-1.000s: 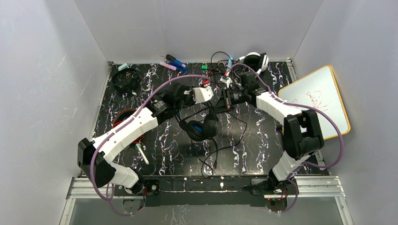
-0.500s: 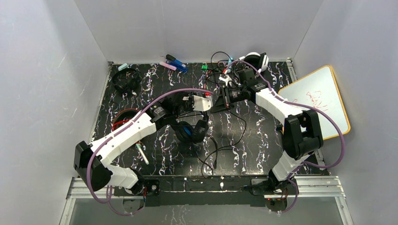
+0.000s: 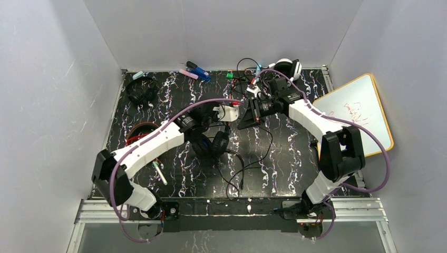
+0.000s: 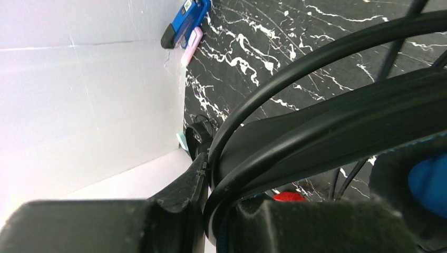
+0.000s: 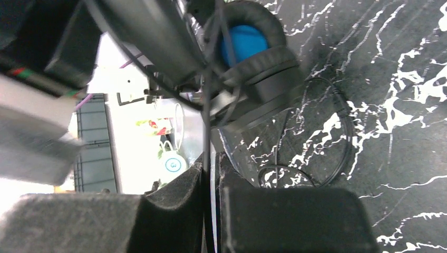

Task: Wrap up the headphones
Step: Wrap the headphones cable around the headphones.

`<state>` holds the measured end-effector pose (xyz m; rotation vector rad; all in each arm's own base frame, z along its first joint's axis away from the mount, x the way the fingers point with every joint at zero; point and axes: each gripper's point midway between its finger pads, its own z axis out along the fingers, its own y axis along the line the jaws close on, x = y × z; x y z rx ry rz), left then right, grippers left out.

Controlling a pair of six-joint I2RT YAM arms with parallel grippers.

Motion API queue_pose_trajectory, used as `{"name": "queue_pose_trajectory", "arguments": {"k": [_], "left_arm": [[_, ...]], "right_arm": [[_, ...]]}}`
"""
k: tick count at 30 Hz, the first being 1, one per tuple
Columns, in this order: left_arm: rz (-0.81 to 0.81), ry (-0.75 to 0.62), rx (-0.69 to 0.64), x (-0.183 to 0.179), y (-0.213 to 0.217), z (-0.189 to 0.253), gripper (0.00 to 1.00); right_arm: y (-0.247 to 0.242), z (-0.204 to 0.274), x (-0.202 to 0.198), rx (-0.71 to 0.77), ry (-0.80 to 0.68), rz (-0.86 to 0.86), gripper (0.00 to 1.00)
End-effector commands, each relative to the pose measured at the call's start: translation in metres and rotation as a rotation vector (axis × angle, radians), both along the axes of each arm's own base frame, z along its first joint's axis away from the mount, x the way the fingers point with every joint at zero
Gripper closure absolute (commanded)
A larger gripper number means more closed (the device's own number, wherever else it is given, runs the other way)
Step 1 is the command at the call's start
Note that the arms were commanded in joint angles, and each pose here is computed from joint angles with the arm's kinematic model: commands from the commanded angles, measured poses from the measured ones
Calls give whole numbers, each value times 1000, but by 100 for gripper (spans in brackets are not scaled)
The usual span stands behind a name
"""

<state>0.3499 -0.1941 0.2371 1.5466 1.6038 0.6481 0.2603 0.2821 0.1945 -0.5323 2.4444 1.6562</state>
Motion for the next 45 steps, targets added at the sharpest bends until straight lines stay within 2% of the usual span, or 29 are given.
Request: {"name": "queue_pose_trajectory", "arguments": {"k": [1, 8, 12, 15, 18, 21, 27, 32, 36, 40, 45], "left_arm": [[181, -108, -41, 16, 12, 33, 100], [551, -293, -254, 33, 17, 67, 100], [680, -349, -413, 31, 20, 79, 100], [751, -341, -575, 28, 17, 80, 100], [857, -296, -812, 26, 7, 71, 100], [957, -192, -957, 26, -6, 53, 100], [1137, -71, -1077, 26, -18, 25, 100], [1279, 84, -1179, 29, -26, 8, 100], [1291, 125, -1225, 26, -30, 12, 96], [1330, 215, -1207, 28, -26, 4, 100], [1409, 353, -1149, 36, -18, -10, 100]], "right_arm": [[1, 48, -9, 126, -46, 19, 84], [6, 63, -10, 174, -33, -24, 85], [8, 67, -1, 166, -45, -106, 87], [12, 75, 1, 187, -63, -152, 88], [19, 84, 5, 194, -135, -202, 88], [23, 88, 2, 205, -202, -248, 87], [27, 80, -5, 187, -282, -288, 87], [25, 70, -12, 190, -310, -289, 87], [21, 64, -13, 187, -350, -304, 87], [24, 51, -21, 178, -337, -269, 87], [27, 28, -32, 157, -334, -269, 87]]}}
